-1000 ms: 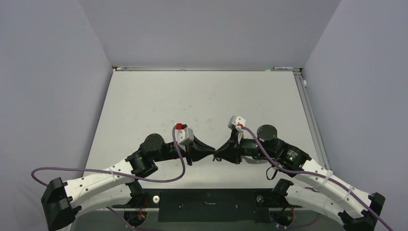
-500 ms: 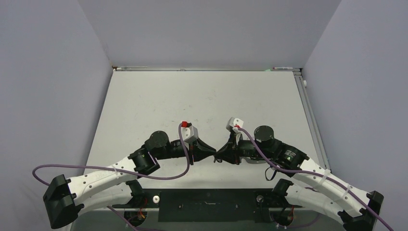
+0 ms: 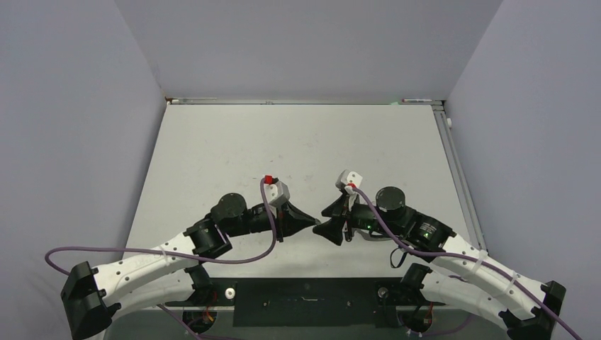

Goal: Put the keys on the keyring

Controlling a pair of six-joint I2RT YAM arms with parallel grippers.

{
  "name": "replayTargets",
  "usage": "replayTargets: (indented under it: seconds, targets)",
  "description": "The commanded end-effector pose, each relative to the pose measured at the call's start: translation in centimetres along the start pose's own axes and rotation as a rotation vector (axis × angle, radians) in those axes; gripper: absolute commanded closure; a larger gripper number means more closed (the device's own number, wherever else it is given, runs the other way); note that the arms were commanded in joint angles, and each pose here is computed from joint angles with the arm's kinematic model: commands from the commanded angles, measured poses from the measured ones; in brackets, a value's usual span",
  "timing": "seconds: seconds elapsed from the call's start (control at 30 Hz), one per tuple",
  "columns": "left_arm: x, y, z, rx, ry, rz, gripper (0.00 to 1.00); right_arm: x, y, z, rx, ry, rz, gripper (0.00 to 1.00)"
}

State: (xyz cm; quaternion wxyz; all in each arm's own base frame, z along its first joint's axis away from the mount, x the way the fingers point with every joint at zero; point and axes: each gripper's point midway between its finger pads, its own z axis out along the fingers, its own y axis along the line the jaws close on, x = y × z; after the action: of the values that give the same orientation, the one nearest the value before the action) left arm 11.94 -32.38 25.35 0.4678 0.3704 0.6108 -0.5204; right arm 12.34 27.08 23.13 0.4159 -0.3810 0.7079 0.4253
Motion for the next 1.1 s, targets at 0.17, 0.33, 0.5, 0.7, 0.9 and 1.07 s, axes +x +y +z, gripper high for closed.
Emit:
replayTargets:
  seconds: [0.17, 0.33, 0.5, 0.7, 0.9, 1.07]
  targets:
    - [-0.4, 6.5, -1.2, -0.393, 0.000, -0.057, 1.00, -3.4, -5.8, -1.8, 0.371, -0.143, 0.023, 0.31]
    - [2.4, 11.1, -2.7, -0.649, 0.077, -0.076, 1.00, -1.8, -11.3, -4.7, 0.731, -0.121, 0.100, 0.32]
    - [5.9, 14.3, -4.3, -0.850, 0.217, -0.084, 1.00, 0.3, -14.2, -5.9, 0.944, -0.066, 0.162, 0.33]
    - [8.3, 16.4, -6.2, -1.014, 0.339, -0.053, 1.00, 2.1, -15.8, -6.6, 1.073, -0.025, 0.201, 0.33]
    - [10.8, 16.5, -5.2, -1.005, 0.468, -0.082, 1.00, 3.4, -17.3, -8.9, 1.254, -0.045, 0.256, 0.34]
    - [13.3, 15.7, -2.7, -0.912, 0.542, -0.133, 1.00, 5.9, -18.7, -10.3, 1.374, -0.050, 0.334, 0.38]
